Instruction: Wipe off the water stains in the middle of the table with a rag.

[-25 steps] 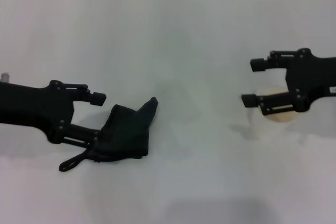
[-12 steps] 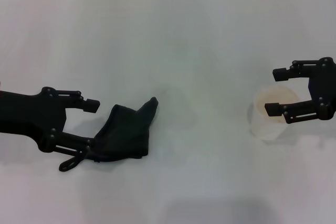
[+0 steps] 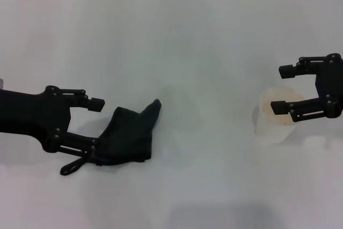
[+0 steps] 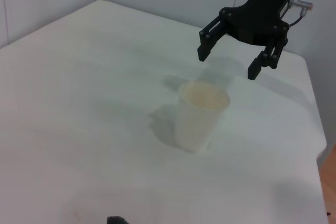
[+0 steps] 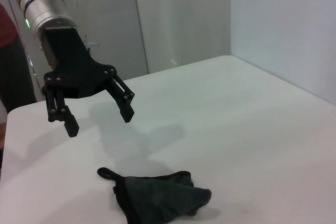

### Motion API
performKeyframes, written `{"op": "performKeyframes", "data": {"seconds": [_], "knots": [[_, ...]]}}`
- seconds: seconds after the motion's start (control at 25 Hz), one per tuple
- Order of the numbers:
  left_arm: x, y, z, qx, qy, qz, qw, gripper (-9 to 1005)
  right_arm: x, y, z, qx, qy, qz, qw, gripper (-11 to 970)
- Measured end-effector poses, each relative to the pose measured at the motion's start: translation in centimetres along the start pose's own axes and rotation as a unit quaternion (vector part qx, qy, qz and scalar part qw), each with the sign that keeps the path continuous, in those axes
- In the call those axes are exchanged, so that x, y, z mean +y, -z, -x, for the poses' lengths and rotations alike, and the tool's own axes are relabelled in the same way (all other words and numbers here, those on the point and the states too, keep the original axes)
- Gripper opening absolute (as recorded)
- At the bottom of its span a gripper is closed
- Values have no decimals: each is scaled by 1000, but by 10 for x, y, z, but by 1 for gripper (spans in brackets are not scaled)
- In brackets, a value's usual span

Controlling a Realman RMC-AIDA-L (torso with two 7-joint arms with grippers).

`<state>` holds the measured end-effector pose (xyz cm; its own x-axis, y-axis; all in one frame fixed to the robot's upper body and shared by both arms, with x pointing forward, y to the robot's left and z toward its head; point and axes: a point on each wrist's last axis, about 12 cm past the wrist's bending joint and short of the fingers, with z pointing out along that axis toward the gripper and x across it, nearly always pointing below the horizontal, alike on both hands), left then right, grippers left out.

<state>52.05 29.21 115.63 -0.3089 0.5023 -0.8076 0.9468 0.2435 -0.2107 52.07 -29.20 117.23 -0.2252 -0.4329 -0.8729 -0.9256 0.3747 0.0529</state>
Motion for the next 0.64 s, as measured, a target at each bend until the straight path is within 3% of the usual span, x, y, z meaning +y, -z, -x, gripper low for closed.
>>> {"op": "performKeyframes", "data": {"seconds": [0.64], "knots": [[0, -3, 0, -6, 3, 0, 1000, 884, -1, -2, -2, 16, -8, -1, 1000, 829]]}}
